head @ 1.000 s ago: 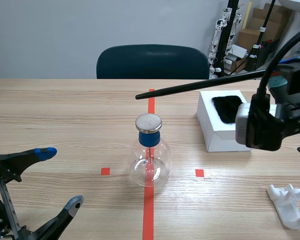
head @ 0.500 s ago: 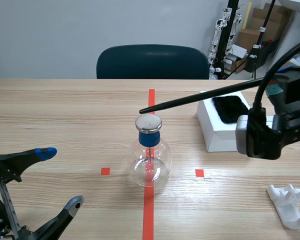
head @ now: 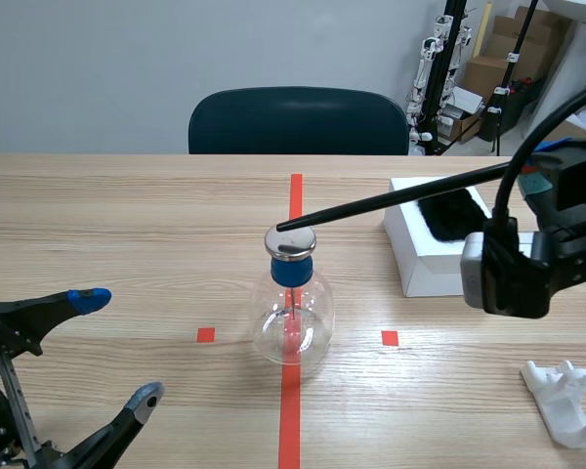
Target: Do the electroscope experiment. move the rod toward and away from the electroscope
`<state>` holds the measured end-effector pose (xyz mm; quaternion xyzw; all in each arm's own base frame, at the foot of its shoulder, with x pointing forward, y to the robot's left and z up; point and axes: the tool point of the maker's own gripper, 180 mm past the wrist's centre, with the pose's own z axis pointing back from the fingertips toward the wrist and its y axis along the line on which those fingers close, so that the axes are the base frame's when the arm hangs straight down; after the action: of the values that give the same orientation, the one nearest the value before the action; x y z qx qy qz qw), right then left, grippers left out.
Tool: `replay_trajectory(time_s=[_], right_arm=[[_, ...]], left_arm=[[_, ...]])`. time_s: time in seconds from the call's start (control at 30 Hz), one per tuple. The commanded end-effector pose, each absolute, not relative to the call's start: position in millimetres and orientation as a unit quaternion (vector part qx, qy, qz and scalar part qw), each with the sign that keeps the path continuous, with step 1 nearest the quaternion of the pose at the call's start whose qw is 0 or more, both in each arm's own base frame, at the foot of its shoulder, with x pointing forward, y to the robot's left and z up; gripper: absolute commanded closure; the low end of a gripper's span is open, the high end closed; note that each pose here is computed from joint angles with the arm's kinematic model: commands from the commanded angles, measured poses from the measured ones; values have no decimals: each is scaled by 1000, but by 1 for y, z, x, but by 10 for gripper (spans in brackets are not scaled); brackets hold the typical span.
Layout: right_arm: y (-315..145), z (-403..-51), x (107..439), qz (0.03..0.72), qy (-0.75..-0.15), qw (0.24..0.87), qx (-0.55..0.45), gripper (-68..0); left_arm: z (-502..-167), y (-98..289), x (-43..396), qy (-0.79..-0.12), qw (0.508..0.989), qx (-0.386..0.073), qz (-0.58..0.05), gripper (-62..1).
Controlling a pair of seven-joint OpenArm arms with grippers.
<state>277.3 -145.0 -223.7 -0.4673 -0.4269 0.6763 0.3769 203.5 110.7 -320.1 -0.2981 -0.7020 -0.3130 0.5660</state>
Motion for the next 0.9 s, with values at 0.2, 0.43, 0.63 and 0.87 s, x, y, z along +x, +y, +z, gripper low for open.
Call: replay_trajectory(time_s=[0.2,0.43,0.63,0.87], right_arm=[[-143,-211,281,659,-447,375,-475,-4],[-148,-191,280,625,-485,386,-474,-4],[-173,-166,271,587,-512,428,-459,-4],[-217,-152,251,540,-540,479,-432,-4]], left_arm=[[-315,112,205,-710,557,-298,-310,-623],[-315,112,205,-710,557,-298,-310,-623],[-315,112,205,-710,557,-298,-310,-623],[-315,112,205,-710,558,-298,-310,-623]])
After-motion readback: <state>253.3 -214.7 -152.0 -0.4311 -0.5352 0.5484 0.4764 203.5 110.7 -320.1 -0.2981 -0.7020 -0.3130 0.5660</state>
